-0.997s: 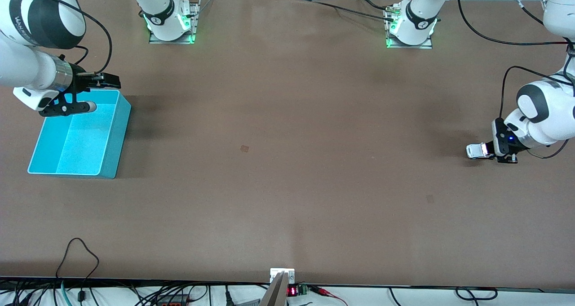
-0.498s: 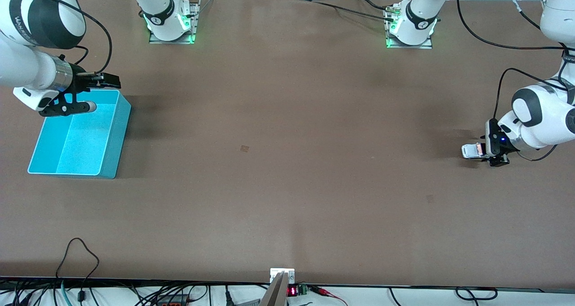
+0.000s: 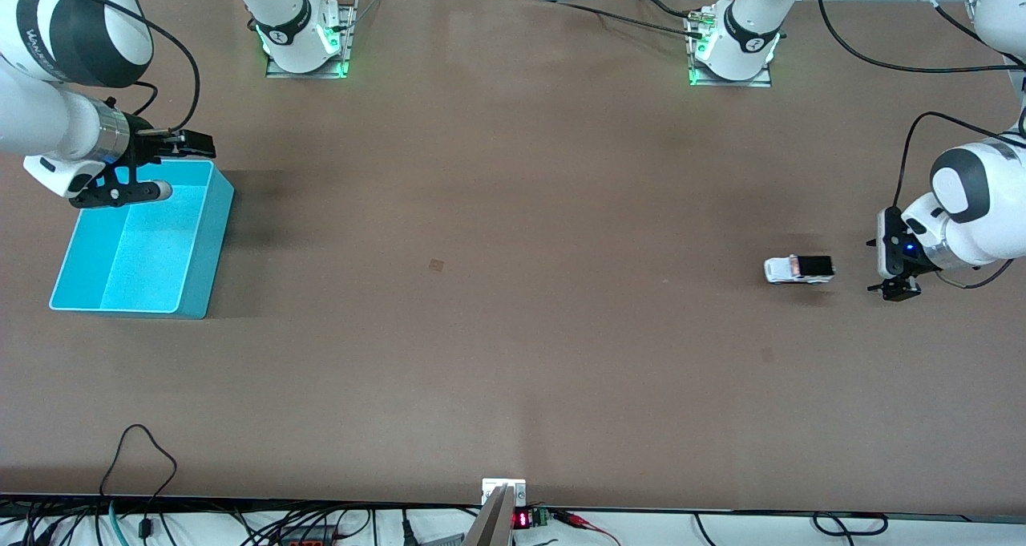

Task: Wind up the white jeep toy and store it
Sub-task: 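Open the left gripper to release the jeep so it rolls forward, then reach the right gripper toward the jeep while the left gripper withdraws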

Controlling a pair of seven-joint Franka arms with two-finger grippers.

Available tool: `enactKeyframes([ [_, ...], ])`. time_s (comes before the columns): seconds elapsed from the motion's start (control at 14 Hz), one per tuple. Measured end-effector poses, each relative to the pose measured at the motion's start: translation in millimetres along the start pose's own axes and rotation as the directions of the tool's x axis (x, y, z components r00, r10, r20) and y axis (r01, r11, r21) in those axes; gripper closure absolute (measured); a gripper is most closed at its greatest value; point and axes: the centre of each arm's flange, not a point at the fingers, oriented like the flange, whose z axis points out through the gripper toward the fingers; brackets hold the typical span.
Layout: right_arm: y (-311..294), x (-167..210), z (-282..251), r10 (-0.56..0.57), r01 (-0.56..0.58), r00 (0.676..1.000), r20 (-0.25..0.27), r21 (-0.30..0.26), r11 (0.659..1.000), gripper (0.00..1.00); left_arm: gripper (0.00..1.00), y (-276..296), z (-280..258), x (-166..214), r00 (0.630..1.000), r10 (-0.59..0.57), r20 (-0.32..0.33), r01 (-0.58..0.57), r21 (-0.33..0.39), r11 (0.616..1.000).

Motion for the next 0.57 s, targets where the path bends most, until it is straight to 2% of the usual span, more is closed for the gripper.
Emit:
enactKeyframes([
  [0.36, 0.0, 0.0, 0.0, 0.000, 0.000, 1.000, 0.000, 0.000, 1.000, 0.00, 0.00, -12.2, -8.2, 26.7, 0.999, 0.047, -0.002, -0.047, 0.015, 0.999],
  [0.57, 0.1, 0.0, 0.0, 0.000, 0.000, 1.000, 0.000, 0.000, 1.000, 0.00, 0.00, -24.8, -7.6, 62.0, 0.994, 0.106, 0.000, -0.106, 0.010, 0.994],
])
